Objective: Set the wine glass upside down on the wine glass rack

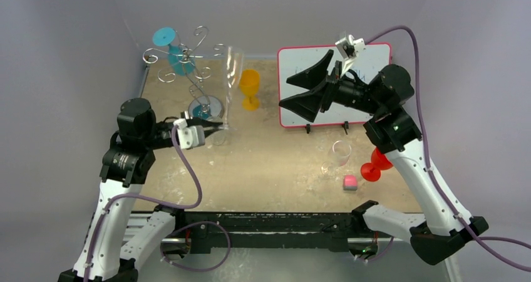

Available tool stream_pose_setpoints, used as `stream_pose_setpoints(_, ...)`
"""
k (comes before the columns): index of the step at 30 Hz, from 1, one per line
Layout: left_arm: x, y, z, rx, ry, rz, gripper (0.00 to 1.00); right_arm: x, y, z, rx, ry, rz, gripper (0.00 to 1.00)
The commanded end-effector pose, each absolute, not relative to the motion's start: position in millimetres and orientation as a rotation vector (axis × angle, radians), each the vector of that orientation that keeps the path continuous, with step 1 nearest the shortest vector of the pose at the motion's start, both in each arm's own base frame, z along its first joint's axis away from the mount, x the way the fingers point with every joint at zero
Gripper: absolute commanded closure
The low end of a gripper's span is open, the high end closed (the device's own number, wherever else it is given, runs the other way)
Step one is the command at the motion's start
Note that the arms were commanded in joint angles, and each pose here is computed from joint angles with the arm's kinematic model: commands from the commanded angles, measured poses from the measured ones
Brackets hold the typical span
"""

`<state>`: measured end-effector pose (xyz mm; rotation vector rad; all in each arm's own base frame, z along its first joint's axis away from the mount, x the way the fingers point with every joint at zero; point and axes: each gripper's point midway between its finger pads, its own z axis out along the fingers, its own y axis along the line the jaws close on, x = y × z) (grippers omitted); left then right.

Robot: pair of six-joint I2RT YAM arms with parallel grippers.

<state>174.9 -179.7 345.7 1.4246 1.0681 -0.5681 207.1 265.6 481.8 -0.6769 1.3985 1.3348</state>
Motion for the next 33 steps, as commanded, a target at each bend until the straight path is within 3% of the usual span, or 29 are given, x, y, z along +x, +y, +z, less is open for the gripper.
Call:
stream_pose_setpoints(1,209.0,-168.5,439.1,1.116,0.958,-0.375,1.0,201.6,256.0,494.9,-0.685,1.333,1.266,0.0)
stream_pose_setpoints(9,244.6,-152.1,502.8,0.807,0.954,-0.351,1.0,201.9,250.9,492.0,-0.677,1.337,1.224,0.0)
stream_pose_setpoints(17,295.7,-145.4,547.4,0.509,1.102,-0.5,1.0,202.7,250.3,487.0,-0.681,1.345,1.208,0.0)
stream_pose_setpoints(33,386.4,-143.0,571.1,0.135,1.341,-0.701,1.0,199.5,249.8,483.5,-0.694,1.346,1.21,0.0)
